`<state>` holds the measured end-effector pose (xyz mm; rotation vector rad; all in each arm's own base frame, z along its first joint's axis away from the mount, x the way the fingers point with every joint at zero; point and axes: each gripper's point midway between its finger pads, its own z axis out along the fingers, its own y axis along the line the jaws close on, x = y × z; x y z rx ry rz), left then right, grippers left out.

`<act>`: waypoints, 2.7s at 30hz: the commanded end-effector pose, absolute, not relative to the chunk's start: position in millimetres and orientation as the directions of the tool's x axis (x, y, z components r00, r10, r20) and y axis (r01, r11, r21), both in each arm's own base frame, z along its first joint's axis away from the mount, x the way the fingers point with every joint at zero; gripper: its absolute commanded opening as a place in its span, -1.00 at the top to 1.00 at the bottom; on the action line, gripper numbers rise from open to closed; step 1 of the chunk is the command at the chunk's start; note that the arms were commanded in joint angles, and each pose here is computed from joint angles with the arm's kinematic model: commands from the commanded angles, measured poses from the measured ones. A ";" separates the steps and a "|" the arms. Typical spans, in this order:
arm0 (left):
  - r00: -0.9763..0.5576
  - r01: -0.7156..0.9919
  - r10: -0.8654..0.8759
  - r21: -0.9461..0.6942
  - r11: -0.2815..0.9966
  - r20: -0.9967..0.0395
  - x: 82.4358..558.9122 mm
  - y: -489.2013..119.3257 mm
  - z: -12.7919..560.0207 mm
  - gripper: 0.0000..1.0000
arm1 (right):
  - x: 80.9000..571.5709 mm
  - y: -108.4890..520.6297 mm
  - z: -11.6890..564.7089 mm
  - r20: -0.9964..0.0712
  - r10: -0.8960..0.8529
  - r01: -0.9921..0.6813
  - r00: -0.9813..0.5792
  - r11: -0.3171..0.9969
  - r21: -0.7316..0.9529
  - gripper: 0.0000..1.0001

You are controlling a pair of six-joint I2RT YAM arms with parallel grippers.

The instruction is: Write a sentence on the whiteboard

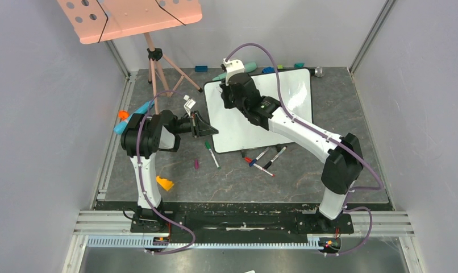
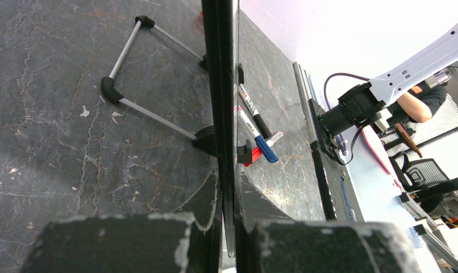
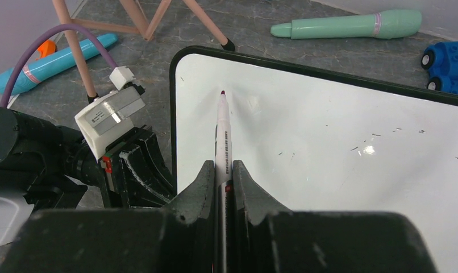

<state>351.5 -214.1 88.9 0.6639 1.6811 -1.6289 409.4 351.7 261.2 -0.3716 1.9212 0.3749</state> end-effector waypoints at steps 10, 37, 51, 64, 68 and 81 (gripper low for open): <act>-0.490 0.865 -0.094 -0.497 0.072 -0.866 350.9 -217.0 93.3 0.96 | 423.4 358.3 280.5 -0.946 -0.044 -0.395 -0.320 0.914 0.091 1.00; -0.487 0.867 -0.091 -0.493 0.069 -0.869 350.9 -217.3 92.9 0.96 | 416.6 336.3 255.4 -0.931 -0.110 -0.350 -0.348 0.937 0.020 1.00; -0.488 0.866 -0.091 -0.494 0.069 -0.868 350.5 -217.2 92.6 0.96 | 410.8 331.6 260.9 -0.933 -0.108 -0.358 -0.342 0.933 0.023 1.00; -0.488 0.866 -0.093 -0.495 0.070 -0.868 350.8 -217.8 93.0 0.96 | 408.4 340.4 301.1 -0.960 -0.066 -0.415 -0.271 0.908 0.055 1.00; -0.488 0.867 -0.091 -0.494 0.069 -0.868 350.5 -217.8 92.6 0.96 | 412.8 335.1 300.2 -0.960 -0.071 -0.383 -0.271 0.923 0.040 1.00; -0.484 0.869 -0.091 -0.491 0.067 -0.870 350.7 -218.4 93.4 0.96 | 424.5 335.1 293.5 -0.957 -0.099 -0.357 -0.273 0.934 0.006 1.00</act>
